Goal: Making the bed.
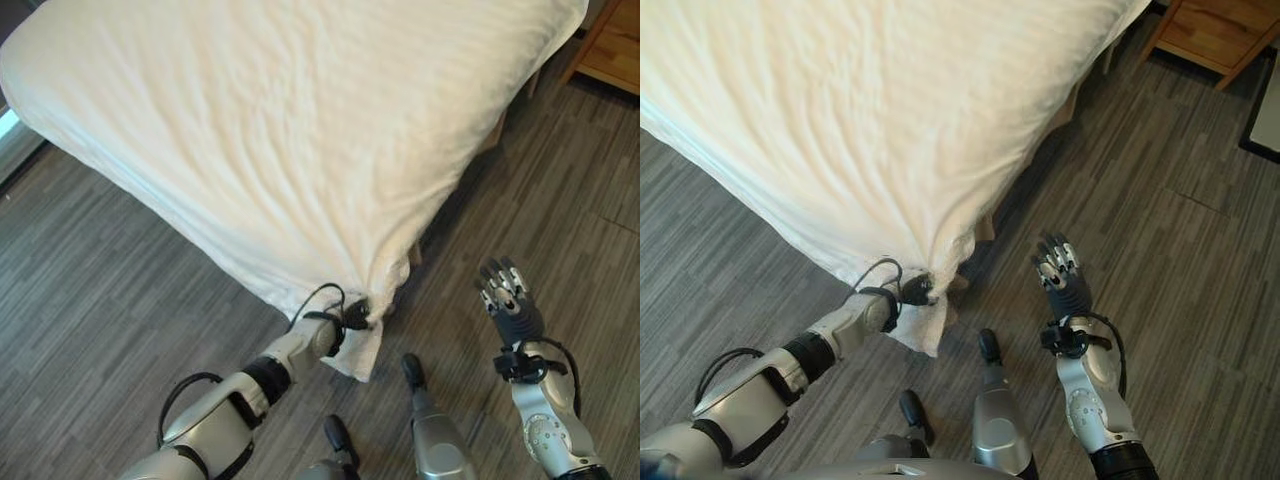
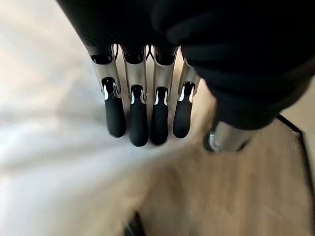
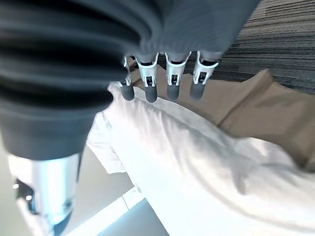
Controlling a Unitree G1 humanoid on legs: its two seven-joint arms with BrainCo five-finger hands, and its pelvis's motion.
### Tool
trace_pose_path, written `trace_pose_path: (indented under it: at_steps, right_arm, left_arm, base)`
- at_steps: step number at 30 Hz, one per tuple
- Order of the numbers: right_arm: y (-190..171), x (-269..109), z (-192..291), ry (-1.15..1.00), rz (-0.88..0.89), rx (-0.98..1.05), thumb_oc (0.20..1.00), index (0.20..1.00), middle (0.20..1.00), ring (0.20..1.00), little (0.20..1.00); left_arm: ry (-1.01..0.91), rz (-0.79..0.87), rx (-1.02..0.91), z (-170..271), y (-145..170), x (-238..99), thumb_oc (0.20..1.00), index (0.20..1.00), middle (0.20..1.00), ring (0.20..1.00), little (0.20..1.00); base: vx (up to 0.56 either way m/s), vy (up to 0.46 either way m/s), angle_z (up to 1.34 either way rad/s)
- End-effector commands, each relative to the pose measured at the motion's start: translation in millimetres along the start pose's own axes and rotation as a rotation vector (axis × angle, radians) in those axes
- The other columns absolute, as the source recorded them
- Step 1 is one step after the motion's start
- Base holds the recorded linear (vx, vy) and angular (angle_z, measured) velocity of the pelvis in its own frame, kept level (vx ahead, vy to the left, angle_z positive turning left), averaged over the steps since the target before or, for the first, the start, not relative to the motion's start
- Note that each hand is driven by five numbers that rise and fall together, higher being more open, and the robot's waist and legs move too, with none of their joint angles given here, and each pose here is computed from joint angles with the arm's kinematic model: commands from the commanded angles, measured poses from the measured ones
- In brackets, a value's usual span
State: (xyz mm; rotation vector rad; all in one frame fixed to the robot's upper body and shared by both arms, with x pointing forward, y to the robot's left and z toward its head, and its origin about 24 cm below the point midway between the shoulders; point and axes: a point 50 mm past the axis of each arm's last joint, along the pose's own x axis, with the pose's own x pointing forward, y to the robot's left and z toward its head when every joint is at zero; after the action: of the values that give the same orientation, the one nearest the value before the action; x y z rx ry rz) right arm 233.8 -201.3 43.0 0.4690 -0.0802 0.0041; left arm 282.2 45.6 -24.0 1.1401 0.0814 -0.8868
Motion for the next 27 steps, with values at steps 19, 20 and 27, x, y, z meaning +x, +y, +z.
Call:
trace_pose_path:
  at_steps: [19, 20, 27]
  right_arm:
    - [-19.6, 1.5, 70.9, -0.274, 0.028, -0.222, 1.000, 1.000, 1.000, 1.000, 1.000]
    - [-19.2, 3.4, 71.3, -0.279, 0.034, -0.233, 1.000, 1.000, 1.000, 1.000, 1.000]
    - [32.0, 52.0, 65.4, -0.275, 0.237, -0.194, 0.200, 0.200, 0.200, 0.200, 0.200]
  left_arm:
    - [-0.441, 0.547, -1.438, -93.5, 32.2, -159.1, 1.000, 1.000, 1.000, 1.000, 1.000]
    - [-0.423, 0.662, -1.506, -104.1, 25.4, -167.4, 1.000, 1.000, 1.000, 1.000, 1.000]
    - [-0.463, 1.212, -1.638, -123.2, 21.4, -196.9, 1.000, 1.000, 1.000, 1.000, 1.000]
  base:
    - [0.02, 0.005, -0.01]
    - [0.02, -0.050, 0.05]
    - [-0.03, -0.016, 0.38]
